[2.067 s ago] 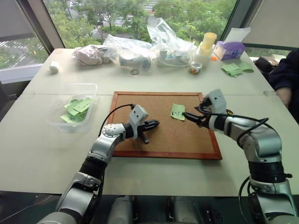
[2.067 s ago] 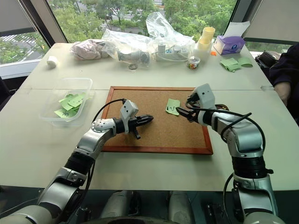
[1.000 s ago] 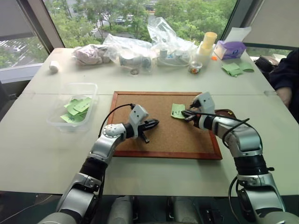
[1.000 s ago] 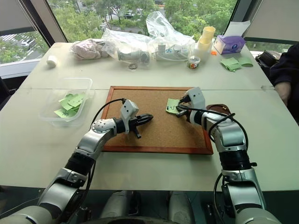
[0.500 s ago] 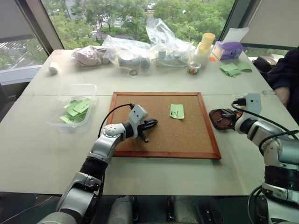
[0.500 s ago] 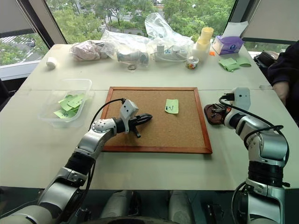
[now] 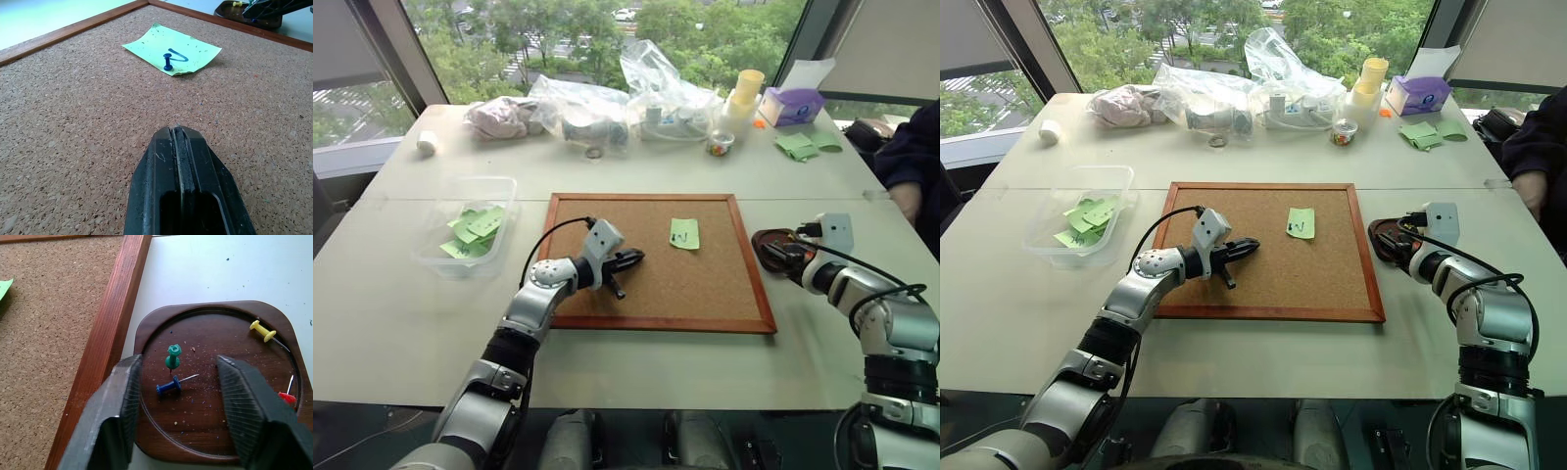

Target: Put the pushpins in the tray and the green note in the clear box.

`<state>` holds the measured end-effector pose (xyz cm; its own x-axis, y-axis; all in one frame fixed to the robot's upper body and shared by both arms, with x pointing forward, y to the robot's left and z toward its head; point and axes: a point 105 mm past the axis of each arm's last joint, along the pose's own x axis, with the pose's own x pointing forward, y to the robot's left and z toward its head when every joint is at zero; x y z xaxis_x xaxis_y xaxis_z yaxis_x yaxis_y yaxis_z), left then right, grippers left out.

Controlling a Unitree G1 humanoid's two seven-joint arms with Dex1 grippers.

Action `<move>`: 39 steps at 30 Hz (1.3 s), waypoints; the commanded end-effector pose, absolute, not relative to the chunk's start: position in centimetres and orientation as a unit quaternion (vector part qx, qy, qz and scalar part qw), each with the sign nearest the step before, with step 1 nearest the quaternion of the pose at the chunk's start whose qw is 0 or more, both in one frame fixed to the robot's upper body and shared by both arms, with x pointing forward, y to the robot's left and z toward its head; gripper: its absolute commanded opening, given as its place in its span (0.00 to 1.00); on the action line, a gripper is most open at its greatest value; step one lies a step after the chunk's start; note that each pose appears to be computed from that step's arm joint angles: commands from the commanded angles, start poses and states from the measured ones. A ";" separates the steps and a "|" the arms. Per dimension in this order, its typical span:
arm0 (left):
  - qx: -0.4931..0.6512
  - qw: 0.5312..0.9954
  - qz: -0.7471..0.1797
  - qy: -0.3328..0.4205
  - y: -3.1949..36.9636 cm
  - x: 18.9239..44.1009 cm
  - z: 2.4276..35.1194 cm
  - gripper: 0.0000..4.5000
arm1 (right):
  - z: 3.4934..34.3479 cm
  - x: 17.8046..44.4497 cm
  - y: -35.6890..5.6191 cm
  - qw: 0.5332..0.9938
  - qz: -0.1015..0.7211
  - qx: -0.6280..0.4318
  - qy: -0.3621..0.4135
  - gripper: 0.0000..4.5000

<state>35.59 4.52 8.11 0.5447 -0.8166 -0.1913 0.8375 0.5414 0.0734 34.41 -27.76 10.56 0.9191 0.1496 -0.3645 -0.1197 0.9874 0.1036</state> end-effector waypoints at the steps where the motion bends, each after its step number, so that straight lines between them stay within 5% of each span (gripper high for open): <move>1: 0.086 0.884 -0.440 0.128 6.4 35.7 5.0 0.00 | 14.3 34.9 -26.5 0.985 0.103 0.019 0.134 0.80; 7: 0.087 0.885 -0.440 0.126 6.4 35.8 5.1 0.00 | 16.6 34.9 -20.5 0.973 0.205 -0.002 0.103 0.80; 15: 0.087 0.886 -0.437 0.125 6.6 35.8 5.3 0.00 | 14.2 36.4 -14.4 0.956 0.268 -0.025 0.120 0.80; 30: 0.084 0.891 -0.429 0.125 7.0 35.5 5.3 0.00 | 11.1 38.4 -11.4 0.943 0.295 -0.063 0.140 0.80; 33: 0.084 0.891 -0.428 0.125 7.0 35.5 5.3 0.00 | 10.7 38.5 -11.5 0.943 0.294 -0.068 0.144 0.63; 39: 0.084 0.892 -0.426 0.124 7.0 35.5 5.3 0.00 | 10.5 38.3 -11.4 0.939 0.300 -0.086 0.143 0.01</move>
